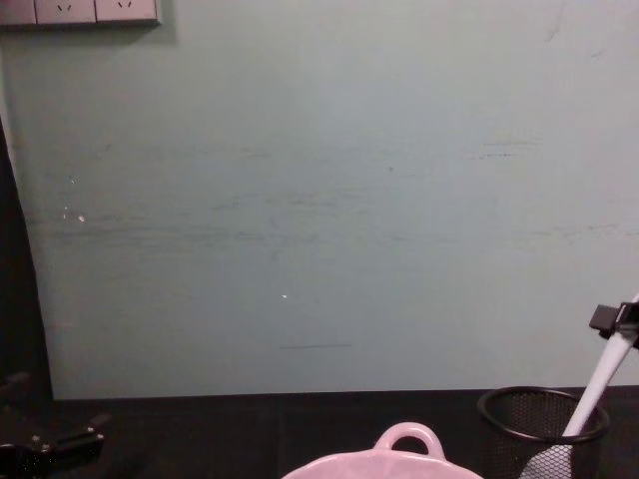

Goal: Use the one hand to pick up the spoon and stir the clear water in the bowl.

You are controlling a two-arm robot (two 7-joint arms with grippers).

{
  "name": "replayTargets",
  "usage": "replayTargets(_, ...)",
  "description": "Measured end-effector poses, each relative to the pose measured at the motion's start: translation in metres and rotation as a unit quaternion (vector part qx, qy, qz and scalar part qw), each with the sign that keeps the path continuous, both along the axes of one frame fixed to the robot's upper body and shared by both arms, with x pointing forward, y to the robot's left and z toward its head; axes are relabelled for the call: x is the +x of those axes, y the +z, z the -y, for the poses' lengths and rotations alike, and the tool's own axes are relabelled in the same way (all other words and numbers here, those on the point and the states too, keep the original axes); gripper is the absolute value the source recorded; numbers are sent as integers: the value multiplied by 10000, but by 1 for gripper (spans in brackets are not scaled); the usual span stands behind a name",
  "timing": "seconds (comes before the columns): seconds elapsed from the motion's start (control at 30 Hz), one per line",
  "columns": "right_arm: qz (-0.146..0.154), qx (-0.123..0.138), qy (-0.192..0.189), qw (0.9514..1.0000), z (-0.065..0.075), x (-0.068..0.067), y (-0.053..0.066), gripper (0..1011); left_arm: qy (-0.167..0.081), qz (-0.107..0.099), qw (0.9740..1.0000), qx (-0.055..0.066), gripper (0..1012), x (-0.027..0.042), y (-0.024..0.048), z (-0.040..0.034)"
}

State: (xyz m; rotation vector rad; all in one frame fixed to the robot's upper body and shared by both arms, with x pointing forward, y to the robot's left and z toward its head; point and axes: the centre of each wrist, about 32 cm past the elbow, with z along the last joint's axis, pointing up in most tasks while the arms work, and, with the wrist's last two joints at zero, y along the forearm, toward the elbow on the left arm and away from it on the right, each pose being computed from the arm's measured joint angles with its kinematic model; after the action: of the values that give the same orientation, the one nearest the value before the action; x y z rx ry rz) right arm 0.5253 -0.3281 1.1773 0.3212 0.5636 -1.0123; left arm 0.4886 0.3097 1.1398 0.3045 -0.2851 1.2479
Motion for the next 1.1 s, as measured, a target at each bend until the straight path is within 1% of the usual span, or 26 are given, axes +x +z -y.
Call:
replayTargets(0.07,85,-119,11,9999,10,-4,29,125,0,0,10000,0,1005,0,0,0)
replayTargets(0.17,273,-374,67,9989,30,-6,127,125,0,0,10000,0,1005,0,0,0)
replayTargets(0.27,370,-523,116,9979,46,0,202,125,0,0,10000,0,1005,0,0,0)
replayTargets(0.3,427,-620,159,9970,61,6,257,125,0,0,10000,0,1005,0,0,0)
replayTargets(0.37,481,-722,225,9960,74,14,316,125,0,0,10000,0,1005,0,0,0)
replayTargets(0.4,544,-826,300,9946,89,27,386,125,0,0,10000,0,1005,0,0,0)
replayTargets(0.53,683,-1017,449,9914,108,49,541,125,0,0,10000,0,1005,0,0,0)
replayTargets(0.57,736,-1090,521,9900,119,63,619,125,0,0,10000,0,1005,0,0,0)
replayTargets(0.6,759,-1124,556,9892,125,69,658,125,0,0,10000,0,1005,0,0,0)
replayTargets(0.63,827,-1205,638,9872,134,82,755,125,0,0,10000,0,1005,0,0,0)
replayTargets(0.7,886,-1266,714,9854,141,97,850,125,0,0,10000,-1,1005,0,0,0)
replayTargets(0.73,935,-1340,801,9833,147,109,946,125,0,0,10000,0,1005,0,0,0)
replayTargets(0.83,1039,-1461,934,9794,142,133,1108,125,0,0,10000,0,1005,0,0,0)
replayTargets(0.87,1083,-1540,1016,9768,133,151,1196,125,0,0,10000,0,1005,0,0,0)
replayTargets(0.9,1110,-1576,1053,9756,128,161,1241,125,0,0,10000,0,1005,0,0,0)
replayTargets(0.93,1157,-1649,1116,9731,116,181,1324,125,0,0,10000,0,1005,0,0,0)
replayTargets(1.0,1202,-1729,1191,9703,96,203,1410,125,0,0,10000,0,1005,0,0,0)
replayTargets(1.03,1243,-1800,1258,9676,75,220,1480,125,0,0,10000,0,1005,0,0,0)
replayTargets(1.07,1243,-1800,1258,9676,75,220,1480,125,0,0,10000,0,1005,0,0,0)
replayTargets(1.1,1296,-1869,1336,9646,49,240,1555,125,0,0,10000,0,1005,0,0,0)
